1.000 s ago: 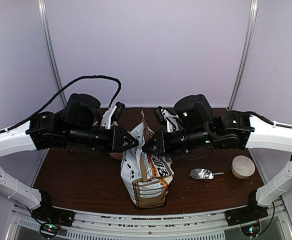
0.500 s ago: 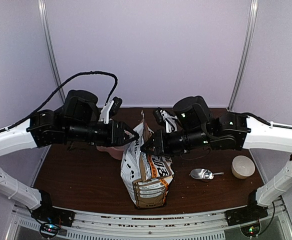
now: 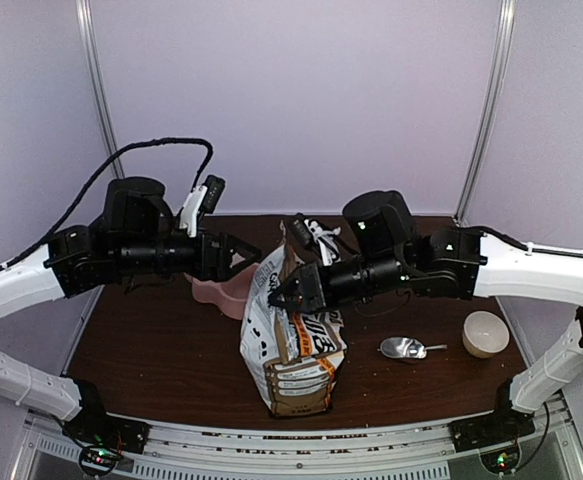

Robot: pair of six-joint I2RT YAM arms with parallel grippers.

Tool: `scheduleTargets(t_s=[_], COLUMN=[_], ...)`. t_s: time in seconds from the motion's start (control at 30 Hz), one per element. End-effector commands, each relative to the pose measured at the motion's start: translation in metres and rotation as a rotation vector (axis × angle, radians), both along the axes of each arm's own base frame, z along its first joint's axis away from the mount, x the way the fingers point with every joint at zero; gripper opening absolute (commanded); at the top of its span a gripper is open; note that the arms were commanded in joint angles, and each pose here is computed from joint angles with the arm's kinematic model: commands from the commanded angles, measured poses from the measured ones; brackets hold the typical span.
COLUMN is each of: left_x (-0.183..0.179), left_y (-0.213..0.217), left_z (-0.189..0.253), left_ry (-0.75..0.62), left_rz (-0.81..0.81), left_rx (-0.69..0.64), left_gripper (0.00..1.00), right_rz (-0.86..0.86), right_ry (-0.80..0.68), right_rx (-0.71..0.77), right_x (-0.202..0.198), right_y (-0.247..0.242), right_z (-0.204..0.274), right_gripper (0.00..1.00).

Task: Serve the pet food
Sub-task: Open the pet food bag at the center of the board.

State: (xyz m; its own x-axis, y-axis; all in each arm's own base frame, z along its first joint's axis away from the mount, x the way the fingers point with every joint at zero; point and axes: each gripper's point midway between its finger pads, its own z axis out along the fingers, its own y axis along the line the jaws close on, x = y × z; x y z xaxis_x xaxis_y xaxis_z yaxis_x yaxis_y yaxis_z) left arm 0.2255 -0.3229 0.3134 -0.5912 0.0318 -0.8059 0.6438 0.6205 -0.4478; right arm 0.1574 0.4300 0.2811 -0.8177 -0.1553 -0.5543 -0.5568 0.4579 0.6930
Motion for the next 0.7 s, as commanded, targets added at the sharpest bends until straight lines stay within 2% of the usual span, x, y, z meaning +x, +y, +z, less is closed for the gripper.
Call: scheduleTargets(t_s=[0.0,0.1,0.13,0.17,0.23,0.5,0.67], left_x=[-0.019,-0.029,-0.034,-0.036,-0.038,-0.025,-0.029], left_y=[0.009,0.017,0.016,0.016,0.01,-0.013,-0.025], left_z=[0.02,-0.001,-0.006,-0.013,-0.026,-0.056,-0.06], left_ry=[-0.3,-0.415,-0.453,-0.481,-0.516,-0.637,-0.636], left_rz=[-0.129,-0.18,-0.208,-0.221,-0.255,-0.357,-0.439], left_rx=[-0.042,0.002,0.018,0.042,0.09,0.261,0.274], left_gripper=[0.77,0.78,0.86,0.89,0.9,0.91,0.91], right_rz=[0.07,0.038,0.027,0.016,-0.005,0.034,0.228], right_ry=[-0.203,-0.259,-0.272,-0.285,-0.304,-0.441,-0.509], right_rx=[0.089,0.045,0.031,0.014,-0.023,-0.092,-0.111], right_x=[-0.006,0.004,0.007,0.01,0.017,0.039,0.038], right_y=[-0.016,-0.042,-0.049,-0.056,-0.069,-0.085,-0.069], right_z=[0.048,0.041,0.037,0.031,0.016,-0.022,-0.03], right_gripper=[0.41,0.61,0.65,0.69,0.74,0.81,0.8])
